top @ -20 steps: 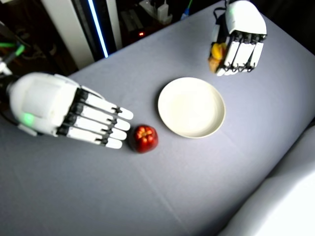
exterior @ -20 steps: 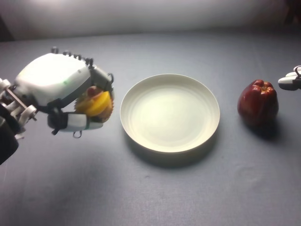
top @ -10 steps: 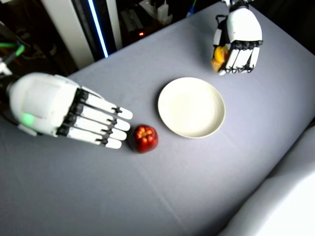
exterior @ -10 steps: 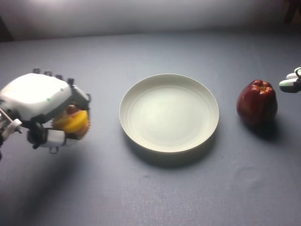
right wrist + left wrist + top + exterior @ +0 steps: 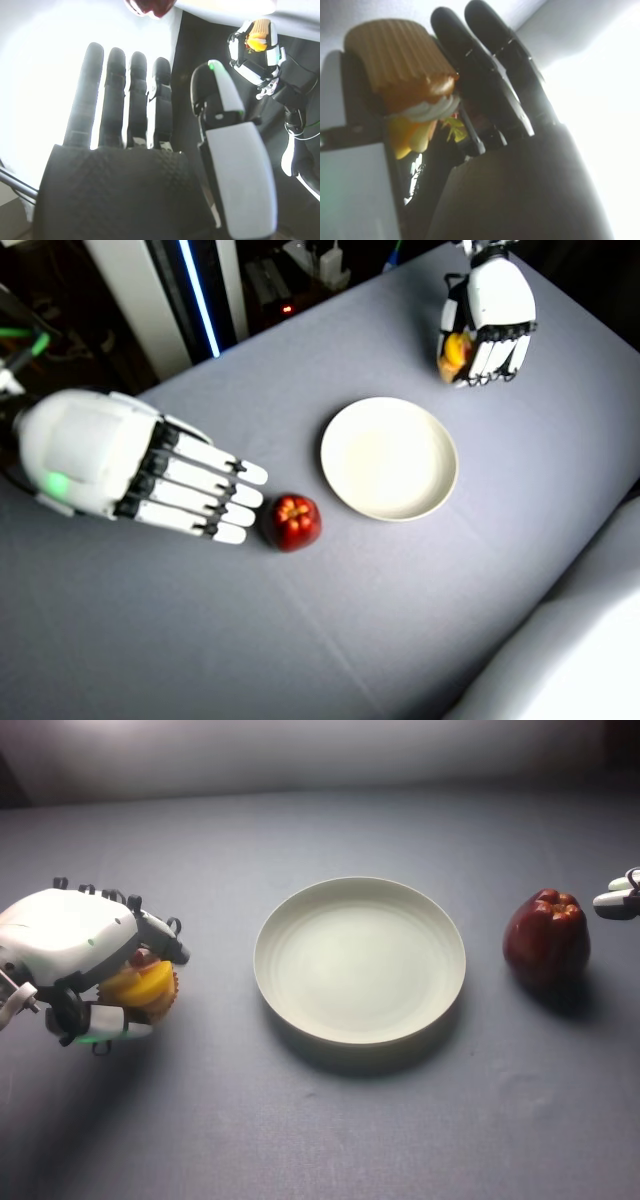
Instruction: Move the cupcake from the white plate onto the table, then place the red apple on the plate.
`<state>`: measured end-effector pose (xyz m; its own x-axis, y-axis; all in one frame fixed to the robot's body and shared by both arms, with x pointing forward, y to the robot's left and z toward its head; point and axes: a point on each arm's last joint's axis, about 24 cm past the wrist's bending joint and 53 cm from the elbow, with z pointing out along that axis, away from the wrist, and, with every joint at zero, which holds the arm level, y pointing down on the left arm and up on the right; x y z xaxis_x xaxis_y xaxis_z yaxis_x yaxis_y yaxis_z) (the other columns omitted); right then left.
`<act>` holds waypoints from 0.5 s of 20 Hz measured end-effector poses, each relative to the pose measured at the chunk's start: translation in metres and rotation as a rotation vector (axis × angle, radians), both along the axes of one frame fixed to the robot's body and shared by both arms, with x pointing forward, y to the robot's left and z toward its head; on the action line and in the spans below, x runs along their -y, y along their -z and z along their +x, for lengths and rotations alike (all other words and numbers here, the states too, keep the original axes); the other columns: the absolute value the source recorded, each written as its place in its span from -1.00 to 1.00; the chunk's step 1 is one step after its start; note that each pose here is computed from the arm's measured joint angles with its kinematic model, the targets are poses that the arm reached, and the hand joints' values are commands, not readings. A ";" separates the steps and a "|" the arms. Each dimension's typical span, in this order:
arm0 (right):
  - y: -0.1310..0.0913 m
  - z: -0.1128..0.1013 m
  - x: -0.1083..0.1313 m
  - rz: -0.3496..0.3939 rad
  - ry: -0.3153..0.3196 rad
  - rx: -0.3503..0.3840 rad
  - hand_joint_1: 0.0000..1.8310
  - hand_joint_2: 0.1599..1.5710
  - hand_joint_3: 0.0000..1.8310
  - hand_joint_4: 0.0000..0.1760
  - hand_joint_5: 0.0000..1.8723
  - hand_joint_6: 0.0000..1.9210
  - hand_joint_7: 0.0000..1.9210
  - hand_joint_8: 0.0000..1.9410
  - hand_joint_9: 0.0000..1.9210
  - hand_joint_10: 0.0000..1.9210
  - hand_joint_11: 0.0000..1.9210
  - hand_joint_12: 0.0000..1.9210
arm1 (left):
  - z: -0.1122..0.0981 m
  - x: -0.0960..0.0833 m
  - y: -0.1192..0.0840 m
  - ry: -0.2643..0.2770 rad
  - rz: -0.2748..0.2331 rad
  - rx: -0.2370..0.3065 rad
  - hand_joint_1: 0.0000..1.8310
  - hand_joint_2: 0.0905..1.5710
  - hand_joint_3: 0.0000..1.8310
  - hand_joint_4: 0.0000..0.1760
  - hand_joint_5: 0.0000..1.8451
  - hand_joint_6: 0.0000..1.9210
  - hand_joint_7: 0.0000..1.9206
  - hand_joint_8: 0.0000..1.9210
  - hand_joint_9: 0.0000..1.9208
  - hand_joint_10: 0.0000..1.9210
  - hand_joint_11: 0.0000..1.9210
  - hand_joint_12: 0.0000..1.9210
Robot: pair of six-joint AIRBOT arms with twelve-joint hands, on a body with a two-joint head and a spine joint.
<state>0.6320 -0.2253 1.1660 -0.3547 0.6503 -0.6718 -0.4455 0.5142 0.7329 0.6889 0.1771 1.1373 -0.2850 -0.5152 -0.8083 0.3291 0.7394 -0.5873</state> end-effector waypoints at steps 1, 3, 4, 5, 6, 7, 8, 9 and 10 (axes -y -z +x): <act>0.000 0.000 0.000 0.000 0.000 0.000 -0.13 0.58 -1.00 -0.96 -0.43 -1.00 -0.48 -1.00 -0.54 -1.00 -0.69 -0.71 | 0.000 -0.001 0.000 -0.001 -0.001 0.003 0.32 0.23 -1.00 -1.00 -0.19 -1.00 -0.11 -1.00 -0.07 -1.00 -0.52 -0.29; 0.000 0.000 0.000 0.000 0.000 0.001 -0.13 0.51 -1.00 -0.84 -0.43 -1.00 -0.48 -1.00 -0.55 -1.00 -0.68 -0.73 | -0.003 0.001 -0.001 0.002 -0.006 0.003 0.28 0.21 -1.00 -1.00 -0.34 -1.00 -0.30 -1.00 -0.19 -1.00 -0.54 -0.32; 0.000 0.000 0.000 0.000 -0.001 0.002 -0.13 0.50 -1.00 -0.75 -0.44 -1.00 -0.50 -1.00 -0.57 -1.00 -0.70 -0.74 | -0.003 0.002 -0.002 0.004 -0.005 0.005 0.26 0.20 -1.00 -0.98 -0.39 -1.00 -0.36 -1.00 -0.24 -1.00 -0.62 -0.23; -0.001 0.000 0.000 -0.002 -0.003 0.003 -0.13 0.50 -1.00 -0.75 -0.44 -1.00 -0.50 -1.00 -0.57 -1.00 -0.70 -0.74 | -0.004 0.002 -0.002 0.004 -0.008 0.009 0.26 0.20 -1.00 -0.98 -0.39 -1.00 -0.36 -1.00 -0.24 -1.00 -0.62 -0.23; -0.001 0.000 0.000 -0.005 -0.005 0.006 -0.13 0.49 -1.00 -0.76 -0.45 -1.00 -0.50 -1.00 -0.58 -1.00 -0.69 -0.74 | -0.003 0.001 -0.004 0.002 -0.008 0.012 0.24 0.20 -1.00 -0.86 -0.42 -1.00 -0.41 -1.00 -0.29 -1.00 -0.70 -0.10; -0.002 0.001 0.001 -0.002 -0.001 0.009 -0.11 0.47 -1.00 -0.67 -0.47 -1.00 -0.52 -1.00 -0.61 -1.00 -0.72 -0.75 | -0.003 0.000 -0.005 0.000 -0.010 0.018 0.24 0.19 -1.00 -0.71 -0.45 -1.00 -0.42 -1.00 -0.32 -1.00 -0.79 0.01; -0.004 0.003 0.001 -0.005 -0.001 0.014 -0.11 0.47 -1.00 -0.67 -0.47 -1.00 -0.52 -1.00 -0.61 -1.00 -0.72 -0.75 | -0.004 0.000 -0.007 0.000 -0.012 0.021 0.24 0.19 -1.00 -0.71 -0.45 -1.00 -0.42 -1.00 -0.32 -1.00 -0.79 0.01; -0.006 0.003 0.002 -0.001 0.003 0.018 -0.07 0.46 -1.00 -0.59 -0.49 -1.00 -0.54 -1.00 -0.62 -1.00 -0.73 -0.75 | -0.005 0.001 -0.009 0.004 -0.014 0.026 0.30 0.16 -1.00 -0.95 -0.45 -1.00 -0.42 -1.00 -0.34 -1.00 -0.84 0.09; -0.006 0.004 0.002 0.000 0.003 0.019 -0.06 0.46 -1.00 -0.55 -0.50 -1.00 -0.55 -1.00 -0.64 -1.00 -0.73 -0.76 | -0.006 0.002 -0.009 0.007 -0.012 0.028 0.28 0.15 -1.00 -0.89 -0.45 -1.00 -0.42 -1.00 -0.33 -1.00 -0.83 0.09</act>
<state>0.6358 -0.2274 1.1719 -0.3397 0.6514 -0.6785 -0.4579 0.5156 0.7242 0.6832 0.1754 1.1461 -0.2661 -0.5226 -0.8100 0.3506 0.7302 -0.5864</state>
